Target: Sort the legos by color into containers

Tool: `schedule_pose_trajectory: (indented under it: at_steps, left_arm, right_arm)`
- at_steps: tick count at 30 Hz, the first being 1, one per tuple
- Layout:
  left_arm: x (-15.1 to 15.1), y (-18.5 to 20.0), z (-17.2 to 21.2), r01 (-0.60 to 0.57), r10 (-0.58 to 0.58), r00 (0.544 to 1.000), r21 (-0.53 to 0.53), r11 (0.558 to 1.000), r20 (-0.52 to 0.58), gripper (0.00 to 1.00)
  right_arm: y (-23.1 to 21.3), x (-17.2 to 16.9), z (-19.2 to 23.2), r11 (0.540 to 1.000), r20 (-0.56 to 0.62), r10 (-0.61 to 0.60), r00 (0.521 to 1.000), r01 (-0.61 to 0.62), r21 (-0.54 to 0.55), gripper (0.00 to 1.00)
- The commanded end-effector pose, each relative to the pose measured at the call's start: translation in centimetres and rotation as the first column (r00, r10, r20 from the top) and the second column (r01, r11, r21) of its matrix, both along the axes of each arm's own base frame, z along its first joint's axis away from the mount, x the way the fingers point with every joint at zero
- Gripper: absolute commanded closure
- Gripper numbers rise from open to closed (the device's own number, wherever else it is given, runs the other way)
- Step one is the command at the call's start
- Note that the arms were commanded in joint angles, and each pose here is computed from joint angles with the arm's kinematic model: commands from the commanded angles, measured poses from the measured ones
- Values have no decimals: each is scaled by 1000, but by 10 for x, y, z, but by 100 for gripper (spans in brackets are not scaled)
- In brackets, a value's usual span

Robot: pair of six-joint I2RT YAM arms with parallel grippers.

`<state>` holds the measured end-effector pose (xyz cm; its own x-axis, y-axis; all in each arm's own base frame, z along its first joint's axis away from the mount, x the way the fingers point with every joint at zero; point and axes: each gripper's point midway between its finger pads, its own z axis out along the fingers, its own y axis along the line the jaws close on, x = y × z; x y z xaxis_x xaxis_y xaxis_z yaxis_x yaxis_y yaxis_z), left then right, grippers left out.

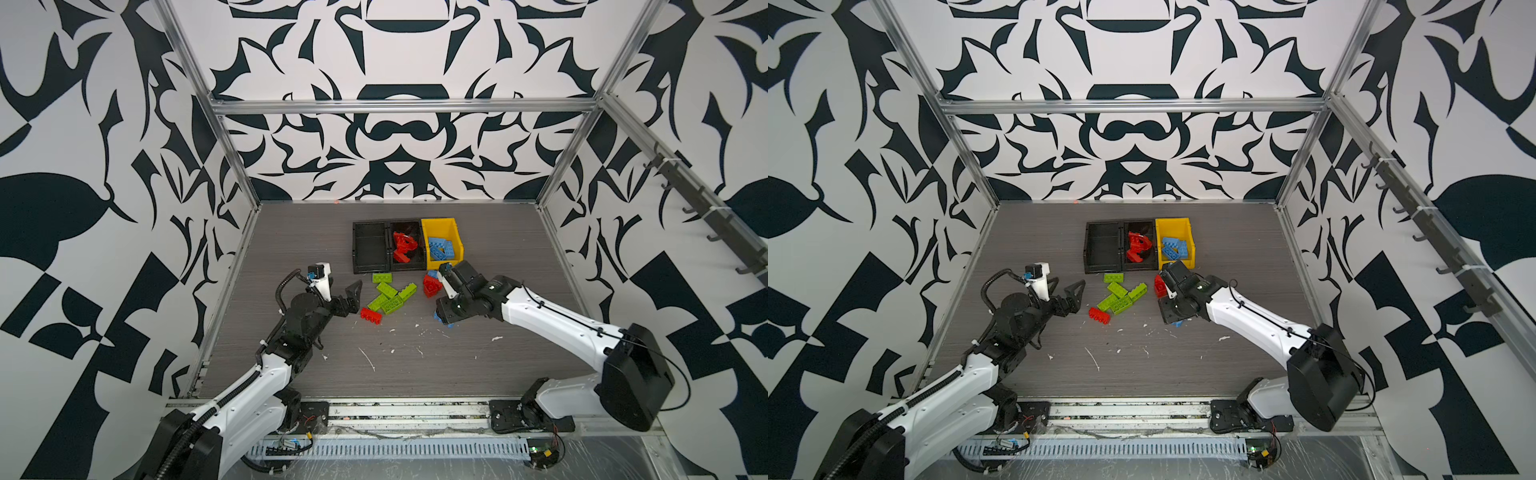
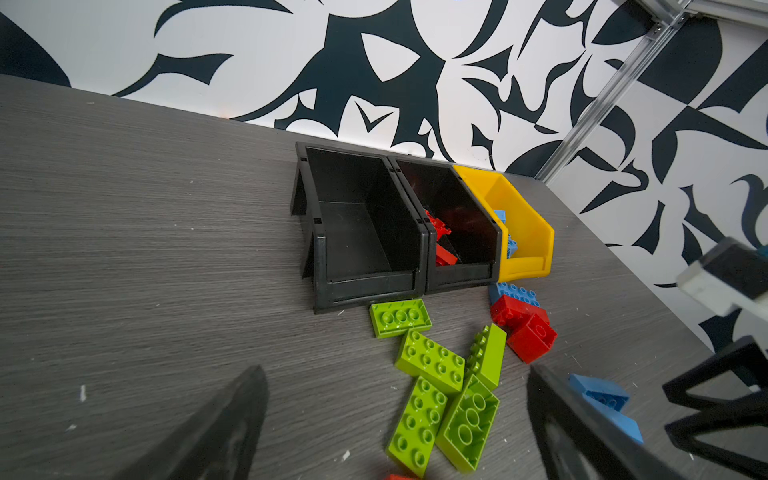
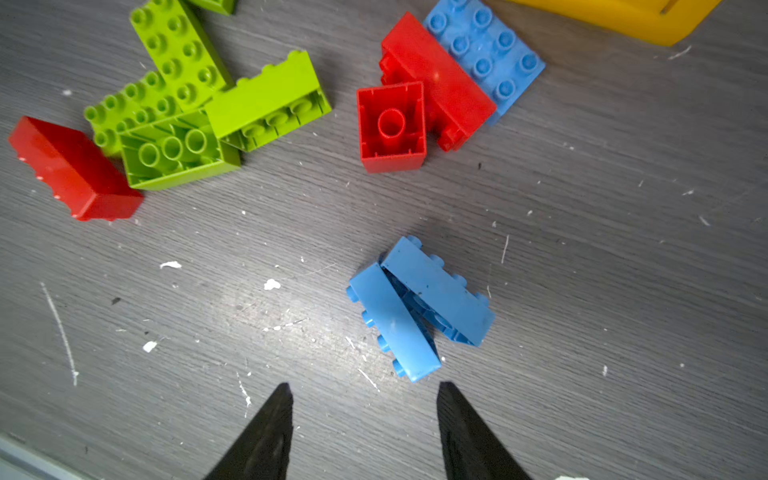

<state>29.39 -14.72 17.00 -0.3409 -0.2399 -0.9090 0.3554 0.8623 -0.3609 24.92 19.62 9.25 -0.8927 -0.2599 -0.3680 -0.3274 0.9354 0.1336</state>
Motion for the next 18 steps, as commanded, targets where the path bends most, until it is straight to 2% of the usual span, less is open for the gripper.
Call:
schedule_pose_trajectory:
  at_steps: [1, 18]
  left_arm:
    - [-1, -1, 5, 2, -2, 1000, -13, 1000, 16, 0]
    - [0, -1, 2, -1, 1, 1000, -13, 1000, 8, 0]
  right_arm:
    - [2, 6, -5, 1000, 14, 0, 1000, 0, -13, 42]
    - [7, 11, -38, 998, -42, 14, 999, -16, -58, 41]
